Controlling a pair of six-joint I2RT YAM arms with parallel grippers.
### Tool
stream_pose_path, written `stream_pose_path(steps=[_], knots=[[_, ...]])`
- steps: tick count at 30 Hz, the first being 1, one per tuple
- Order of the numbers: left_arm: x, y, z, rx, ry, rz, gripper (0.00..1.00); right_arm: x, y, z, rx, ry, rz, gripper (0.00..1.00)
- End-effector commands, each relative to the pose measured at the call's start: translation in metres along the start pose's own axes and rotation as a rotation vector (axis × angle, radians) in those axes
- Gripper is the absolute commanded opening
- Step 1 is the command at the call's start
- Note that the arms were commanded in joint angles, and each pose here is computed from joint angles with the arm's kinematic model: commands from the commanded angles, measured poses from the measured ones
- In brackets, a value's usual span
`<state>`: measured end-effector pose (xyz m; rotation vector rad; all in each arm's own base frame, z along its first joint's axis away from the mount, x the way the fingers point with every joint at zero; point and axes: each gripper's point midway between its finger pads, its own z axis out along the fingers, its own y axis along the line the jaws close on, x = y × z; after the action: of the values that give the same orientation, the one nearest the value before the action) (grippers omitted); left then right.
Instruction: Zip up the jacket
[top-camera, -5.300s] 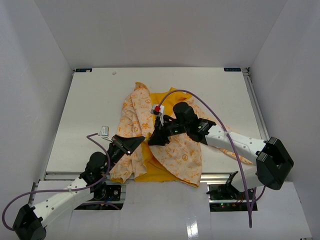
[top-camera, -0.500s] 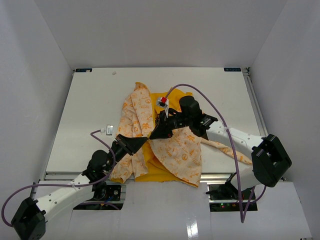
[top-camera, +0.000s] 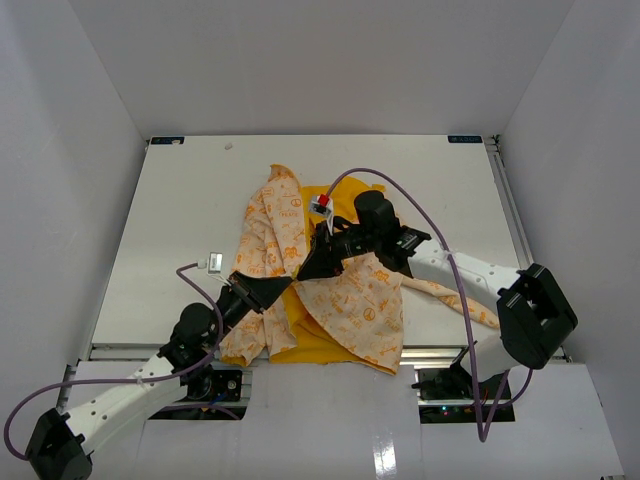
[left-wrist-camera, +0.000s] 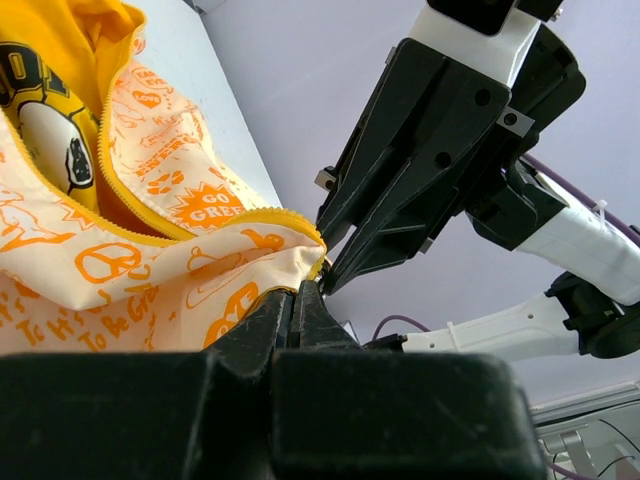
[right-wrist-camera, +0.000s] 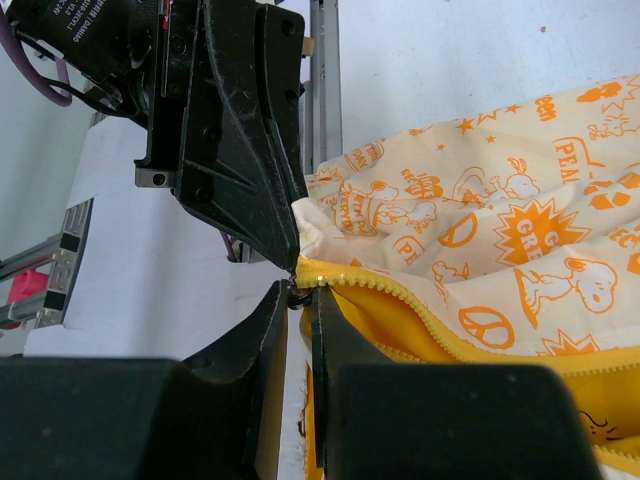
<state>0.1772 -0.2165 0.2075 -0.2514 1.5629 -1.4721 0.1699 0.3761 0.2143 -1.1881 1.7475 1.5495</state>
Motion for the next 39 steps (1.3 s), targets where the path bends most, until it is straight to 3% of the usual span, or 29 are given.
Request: stream_pose_path(steps=[1,20,32,39], knots=[[0.035,0.062,-0.020,-0.154,0.091,0.007,0.00,-0.027,-0.022,-0.009,0.045,-0.050,-0.040,0.08],[0.040,0.054,-0.022,-0.173,0.157,-0.003,0.00,-0.038,-0.064,-0.026,0.060,-0.063,0.004,0.08],[0.051,0.077,-0.043,-0.379,0.223,-0.107,0.00,-0.008,-0.075,-0.019,0.003,-0.064,0.083,0.08],[0.047,0.089,-0.050,-0.455,0.176,-0.168,0.00,-0.002,-0.105,-0.015,0.040,-0.052,0.141,0.08]])
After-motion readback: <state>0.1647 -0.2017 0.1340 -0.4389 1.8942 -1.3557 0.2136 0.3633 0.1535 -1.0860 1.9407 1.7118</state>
